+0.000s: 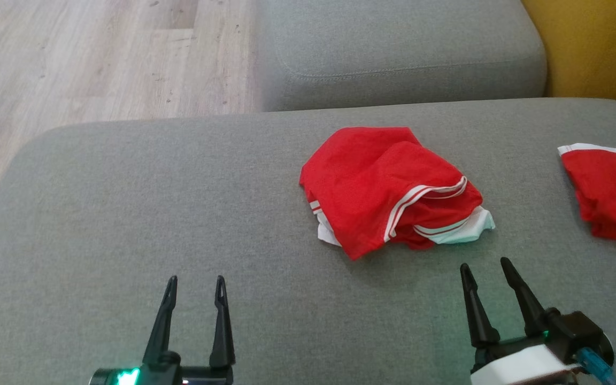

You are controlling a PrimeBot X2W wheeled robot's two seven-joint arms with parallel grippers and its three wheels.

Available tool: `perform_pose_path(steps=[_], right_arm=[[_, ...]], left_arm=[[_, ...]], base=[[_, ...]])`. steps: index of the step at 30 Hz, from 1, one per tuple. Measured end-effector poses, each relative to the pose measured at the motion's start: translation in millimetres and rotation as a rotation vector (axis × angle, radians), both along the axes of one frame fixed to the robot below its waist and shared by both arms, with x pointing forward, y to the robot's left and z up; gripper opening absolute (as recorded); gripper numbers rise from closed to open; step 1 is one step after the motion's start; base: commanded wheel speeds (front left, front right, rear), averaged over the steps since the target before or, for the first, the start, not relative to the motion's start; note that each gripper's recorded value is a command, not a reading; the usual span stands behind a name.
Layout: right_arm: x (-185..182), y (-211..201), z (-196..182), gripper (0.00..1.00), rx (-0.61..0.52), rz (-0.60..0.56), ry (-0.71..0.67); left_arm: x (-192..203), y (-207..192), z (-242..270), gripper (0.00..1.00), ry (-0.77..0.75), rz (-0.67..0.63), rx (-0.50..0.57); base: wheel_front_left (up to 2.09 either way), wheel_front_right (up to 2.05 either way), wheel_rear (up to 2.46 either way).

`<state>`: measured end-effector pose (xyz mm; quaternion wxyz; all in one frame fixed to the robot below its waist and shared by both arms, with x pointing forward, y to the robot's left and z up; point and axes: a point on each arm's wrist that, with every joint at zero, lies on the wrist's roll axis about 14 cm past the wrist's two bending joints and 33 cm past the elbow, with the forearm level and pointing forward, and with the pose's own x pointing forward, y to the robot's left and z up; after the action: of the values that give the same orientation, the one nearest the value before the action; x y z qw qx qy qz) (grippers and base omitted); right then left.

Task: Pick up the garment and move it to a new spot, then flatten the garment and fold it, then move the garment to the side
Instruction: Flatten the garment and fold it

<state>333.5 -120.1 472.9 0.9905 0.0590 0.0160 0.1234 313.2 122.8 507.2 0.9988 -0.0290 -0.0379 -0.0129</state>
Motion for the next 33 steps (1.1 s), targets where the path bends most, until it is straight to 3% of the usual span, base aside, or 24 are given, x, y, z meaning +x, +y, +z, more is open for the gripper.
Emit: perform_pose_path(steps=[12,22,33], right_arm=[[-3,-6,-3,1.00,0.005,-0.023,0.009],[-5,-22,-6,1.00,0.006,-0.079,0.022],[3,-46,-7,1.00,0.009,-0.159,0.032]], left_arm=[[3,-16,-8,1.00,0.022,-0.068,0.027],[22,-107,-28,1.00,0.035,-0.436,0.188],[52,-179,-54,1.00,0.036,-0.707,0.357]], base=[[0.00,0.00,0.00],[0.00,0.00,0.00],[0.00,0.00,0.00]])
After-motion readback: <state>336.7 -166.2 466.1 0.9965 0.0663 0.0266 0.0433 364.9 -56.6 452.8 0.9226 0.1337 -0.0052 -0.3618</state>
